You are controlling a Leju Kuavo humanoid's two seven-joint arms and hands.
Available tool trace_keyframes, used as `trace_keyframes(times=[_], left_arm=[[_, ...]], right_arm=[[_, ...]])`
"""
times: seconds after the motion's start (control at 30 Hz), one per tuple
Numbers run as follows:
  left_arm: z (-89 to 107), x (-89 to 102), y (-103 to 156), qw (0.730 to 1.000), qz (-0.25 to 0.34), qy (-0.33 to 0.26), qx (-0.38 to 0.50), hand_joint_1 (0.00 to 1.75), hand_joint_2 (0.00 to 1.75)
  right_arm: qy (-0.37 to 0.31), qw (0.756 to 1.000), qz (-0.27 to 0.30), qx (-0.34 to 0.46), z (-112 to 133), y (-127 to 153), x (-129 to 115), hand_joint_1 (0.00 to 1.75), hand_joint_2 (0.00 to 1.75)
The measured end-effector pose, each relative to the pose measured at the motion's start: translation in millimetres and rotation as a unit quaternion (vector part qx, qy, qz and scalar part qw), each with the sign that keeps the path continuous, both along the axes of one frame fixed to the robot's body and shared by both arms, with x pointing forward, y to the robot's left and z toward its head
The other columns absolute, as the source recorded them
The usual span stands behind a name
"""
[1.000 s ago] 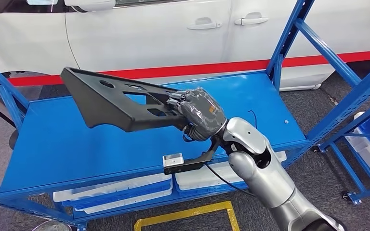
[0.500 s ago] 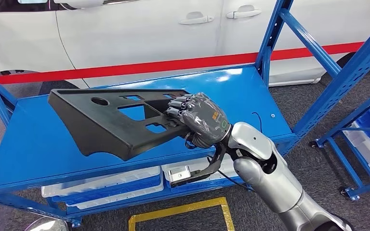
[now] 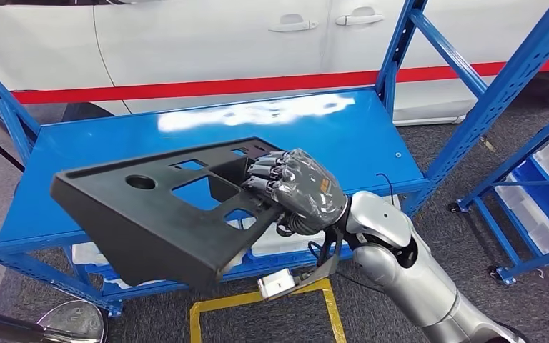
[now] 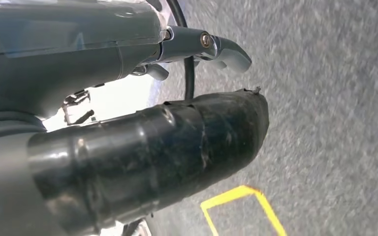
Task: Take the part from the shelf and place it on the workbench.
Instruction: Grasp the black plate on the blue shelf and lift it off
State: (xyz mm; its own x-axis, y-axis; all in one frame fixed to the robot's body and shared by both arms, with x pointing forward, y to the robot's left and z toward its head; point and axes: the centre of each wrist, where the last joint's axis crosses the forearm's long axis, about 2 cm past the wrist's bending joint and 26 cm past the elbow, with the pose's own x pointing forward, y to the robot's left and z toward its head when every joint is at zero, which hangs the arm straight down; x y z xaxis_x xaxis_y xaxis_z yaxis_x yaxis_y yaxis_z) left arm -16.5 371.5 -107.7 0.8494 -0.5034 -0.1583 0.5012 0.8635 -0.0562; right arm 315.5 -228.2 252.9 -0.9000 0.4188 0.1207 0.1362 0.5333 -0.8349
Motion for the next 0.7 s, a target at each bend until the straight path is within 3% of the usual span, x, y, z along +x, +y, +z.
trace_keyframes(times=[0.27,0.7], left_arm=[[0.0,-0.7,0,1.0,-0.002,0.001,-0.003,0.0,0.0],[0.4,5.3,2,1.0,-0.009,-0.005,-0.001,0.0,0.0]], right_arm=[[-0.017,0.999,0.045,0.006,6,6,-11,1.75,1.75],[-0.015,0.998,0.065,0.011,6,10,-16,1.75,1.75]])
